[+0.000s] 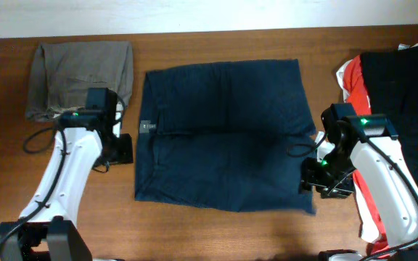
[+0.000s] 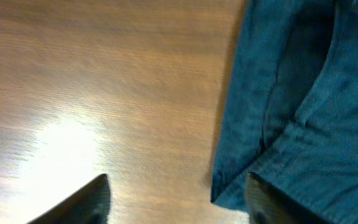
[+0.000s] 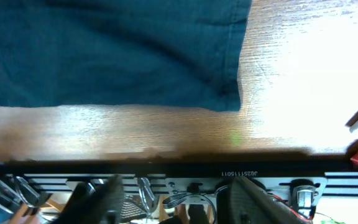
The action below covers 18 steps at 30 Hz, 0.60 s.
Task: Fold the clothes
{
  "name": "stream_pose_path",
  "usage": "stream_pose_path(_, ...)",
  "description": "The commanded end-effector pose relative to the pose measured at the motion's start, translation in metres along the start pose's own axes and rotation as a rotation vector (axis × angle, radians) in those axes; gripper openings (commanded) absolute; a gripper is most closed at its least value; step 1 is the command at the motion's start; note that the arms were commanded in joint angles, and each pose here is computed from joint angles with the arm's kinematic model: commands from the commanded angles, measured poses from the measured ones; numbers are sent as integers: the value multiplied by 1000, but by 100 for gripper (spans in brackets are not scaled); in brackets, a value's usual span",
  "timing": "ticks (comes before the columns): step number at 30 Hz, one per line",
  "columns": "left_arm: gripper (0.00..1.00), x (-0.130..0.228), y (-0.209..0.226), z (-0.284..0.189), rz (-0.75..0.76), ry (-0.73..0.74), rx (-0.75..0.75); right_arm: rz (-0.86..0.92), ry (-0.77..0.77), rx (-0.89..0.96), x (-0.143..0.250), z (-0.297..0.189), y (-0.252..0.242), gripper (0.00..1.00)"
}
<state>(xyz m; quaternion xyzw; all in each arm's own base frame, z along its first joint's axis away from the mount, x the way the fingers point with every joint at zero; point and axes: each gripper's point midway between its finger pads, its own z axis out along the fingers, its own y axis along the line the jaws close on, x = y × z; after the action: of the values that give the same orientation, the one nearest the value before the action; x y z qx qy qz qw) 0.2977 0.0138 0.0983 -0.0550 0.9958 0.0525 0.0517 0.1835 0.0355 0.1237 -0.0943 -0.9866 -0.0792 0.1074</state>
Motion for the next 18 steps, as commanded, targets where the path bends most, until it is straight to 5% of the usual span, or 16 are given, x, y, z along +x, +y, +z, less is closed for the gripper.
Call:
stream_pose_path(1, 71, -43, -2, -55, -40, -133, 91, -16, -36, -2, -6, -11, 3, 79)
stream_pose_path(2, 54, -50, -20, -71, -28, -159, 200, -22, -65, -8, -12, -19, 6, 80)
stream_pose_path(3, 12, -49, -48, -80, -12, -152, 367, -31, -112, -17, -20, -32, 10, 78)
stream_pose_path(4, 1, -45, -51, -76, -8, -132, 378, -35, -138, -22, -24, -38, 12, 77)
stream_pose_path(6, 1, -28, -52, -51, 17, -67, 337, -40, -162, -26, -31, -39, 13, 66)
stream_pose_path(8, 1, 13, -77, -6, 57, 65, 445, -37, -151, -24, -32, -24, 11, 7)
stream_pose_path(13, 1, 36, -157, 24, 268, -18, 668, 43, -131, -106, -37, 71, 7, 4)
stream_pose_path(18, 1, 68, -168, 60, 308, 104, 557, 101, -71, -91, -15, 112, -6, 4)
